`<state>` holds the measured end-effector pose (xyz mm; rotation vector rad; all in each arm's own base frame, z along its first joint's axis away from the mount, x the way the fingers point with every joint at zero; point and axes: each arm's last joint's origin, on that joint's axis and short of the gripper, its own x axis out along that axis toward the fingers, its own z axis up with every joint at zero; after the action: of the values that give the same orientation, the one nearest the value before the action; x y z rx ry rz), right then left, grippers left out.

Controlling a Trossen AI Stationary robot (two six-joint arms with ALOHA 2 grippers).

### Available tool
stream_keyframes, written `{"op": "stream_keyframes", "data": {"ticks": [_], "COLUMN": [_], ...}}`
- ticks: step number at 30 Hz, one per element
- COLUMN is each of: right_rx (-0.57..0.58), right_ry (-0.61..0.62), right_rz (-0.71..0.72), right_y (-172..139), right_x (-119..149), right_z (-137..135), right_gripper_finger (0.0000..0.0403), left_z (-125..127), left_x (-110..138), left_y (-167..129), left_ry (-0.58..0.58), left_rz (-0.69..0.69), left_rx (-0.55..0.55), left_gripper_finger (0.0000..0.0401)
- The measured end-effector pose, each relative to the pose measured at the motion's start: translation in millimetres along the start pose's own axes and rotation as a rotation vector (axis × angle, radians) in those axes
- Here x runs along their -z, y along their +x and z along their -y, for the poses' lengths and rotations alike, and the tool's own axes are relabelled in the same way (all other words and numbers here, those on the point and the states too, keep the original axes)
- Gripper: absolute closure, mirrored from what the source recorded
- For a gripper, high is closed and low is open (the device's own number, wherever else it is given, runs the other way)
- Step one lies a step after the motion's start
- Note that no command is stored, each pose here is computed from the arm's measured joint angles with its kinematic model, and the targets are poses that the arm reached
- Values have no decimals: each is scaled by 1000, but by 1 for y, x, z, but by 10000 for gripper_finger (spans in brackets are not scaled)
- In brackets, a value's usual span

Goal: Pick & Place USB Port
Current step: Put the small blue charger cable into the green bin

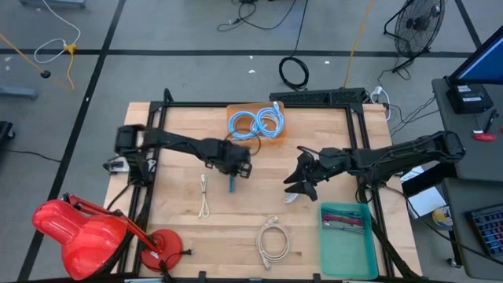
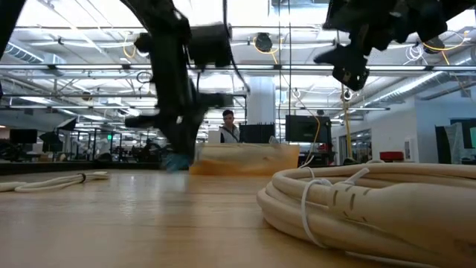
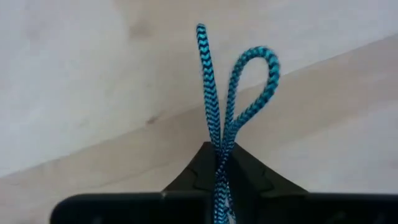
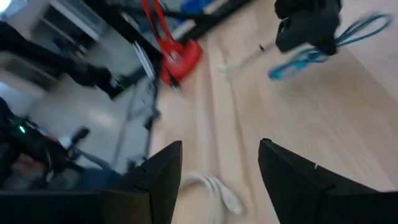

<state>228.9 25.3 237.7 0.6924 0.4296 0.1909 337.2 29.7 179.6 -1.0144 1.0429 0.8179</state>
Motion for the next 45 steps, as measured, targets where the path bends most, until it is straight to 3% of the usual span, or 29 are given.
{"op": "stream_keyframes", "data": {"ticks": [9,14,18,26,39,45], "right_rx": [-144,-204,-255,-245,-226,-222], "right_ry": [145,174,175,162,156,157], "right_rz": [251,404,470,465,477,474], "right_y": [-4,-9,-13,-12,-12,-12], "right_x": [-22,-33,-38,-38,-38,-37], "right_z": [-16,-23,-28,-28,-27,-27], "right_gripper_finger": [206,206,206,206,206,206], "left_z": [29,43,51,63,70,85], "left_x": [18,30,31,30,28,26], "left_y": [-124,-159,-157,-153,-152,-151], "left_ry": [86,161,175,178,194,216], "left_rz": [439,633,642,629,644,633], "left_rx": [538,741,806,918,991,1011], "left_gripper_finger": [391,391,391,391,391,391]}}
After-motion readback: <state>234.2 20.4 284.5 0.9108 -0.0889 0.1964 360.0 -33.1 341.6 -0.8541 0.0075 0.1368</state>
